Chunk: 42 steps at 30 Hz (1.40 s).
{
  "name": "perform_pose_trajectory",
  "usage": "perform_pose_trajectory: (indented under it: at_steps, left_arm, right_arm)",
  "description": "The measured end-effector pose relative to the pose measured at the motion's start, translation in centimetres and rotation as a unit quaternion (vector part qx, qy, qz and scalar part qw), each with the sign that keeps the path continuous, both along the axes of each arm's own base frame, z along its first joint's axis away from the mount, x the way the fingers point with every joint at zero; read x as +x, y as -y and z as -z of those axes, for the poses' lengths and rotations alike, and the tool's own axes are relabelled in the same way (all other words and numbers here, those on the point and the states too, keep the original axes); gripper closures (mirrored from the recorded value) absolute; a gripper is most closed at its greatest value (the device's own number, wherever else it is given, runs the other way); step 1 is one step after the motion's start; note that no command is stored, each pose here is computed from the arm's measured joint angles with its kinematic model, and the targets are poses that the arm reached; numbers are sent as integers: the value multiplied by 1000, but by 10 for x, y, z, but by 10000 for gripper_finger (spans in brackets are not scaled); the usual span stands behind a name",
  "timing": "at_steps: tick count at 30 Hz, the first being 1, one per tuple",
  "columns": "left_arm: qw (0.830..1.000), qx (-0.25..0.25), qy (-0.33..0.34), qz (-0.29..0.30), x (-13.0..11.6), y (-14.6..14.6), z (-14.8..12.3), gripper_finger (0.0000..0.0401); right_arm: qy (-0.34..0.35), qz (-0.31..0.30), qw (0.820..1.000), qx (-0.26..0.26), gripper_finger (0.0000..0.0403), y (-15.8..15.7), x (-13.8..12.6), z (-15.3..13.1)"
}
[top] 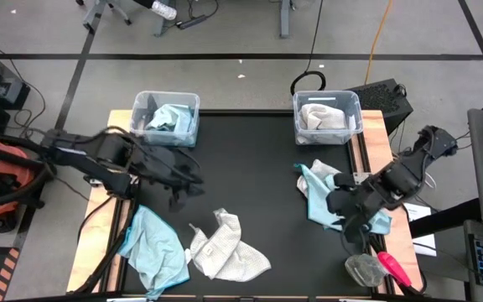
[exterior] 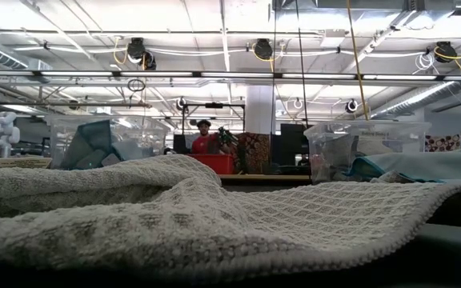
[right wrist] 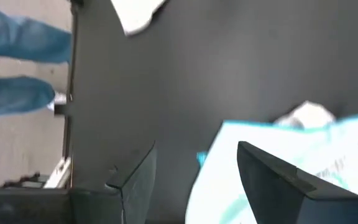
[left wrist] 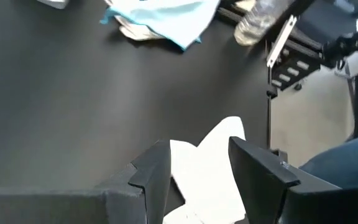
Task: Sort microfiber towel by color & place in baskets
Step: Put the blue towel into the left transparent bin
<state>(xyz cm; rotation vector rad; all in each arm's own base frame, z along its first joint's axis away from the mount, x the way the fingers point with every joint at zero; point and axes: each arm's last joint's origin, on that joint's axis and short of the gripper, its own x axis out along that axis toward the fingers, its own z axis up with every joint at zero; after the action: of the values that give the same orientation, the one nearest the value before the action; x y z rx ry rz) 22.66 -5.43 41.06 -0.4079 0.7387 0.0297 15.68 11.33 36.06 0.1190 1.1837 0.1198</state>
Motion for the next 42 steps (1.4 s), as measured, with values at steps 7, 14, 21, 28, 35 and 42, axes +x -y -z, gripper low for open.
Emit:
perform_pose_trajectory:
  at_steps: [7, 14, 21, 28, 35, 42]
  left_arm:
    - [999, 31, -38, 22, 27, 28, 24, 234]
    - [995, 63, -69, 33, 46, 48, 46, 234]
    - [989, 93, -100, 55, 60, 63, 67, 234]
    - [983, 118, -123, 71, 69, 74, 84, 234]
    - [978, 126, -146, 73, 67, 73, 102, 234]
    - [979, 128, -138, 78, 68, 74, 101, 234]
  right_arm:
    - [-49, -1, 999, -18, 189, -11, -19, 9]
    - [-116, 8, 992, -55, 189, -19, -31, 49]
    - [-198, 67, 972, -106, 189, -12, -43, 100]
    - [-238, 113, 956, -132, 189, -4, -51, 139]
    - [-213, 153, 962, -74, 189, -3, -45, 160]
    - [-205, 192, 956, -87, 189, 5, -43, 168]
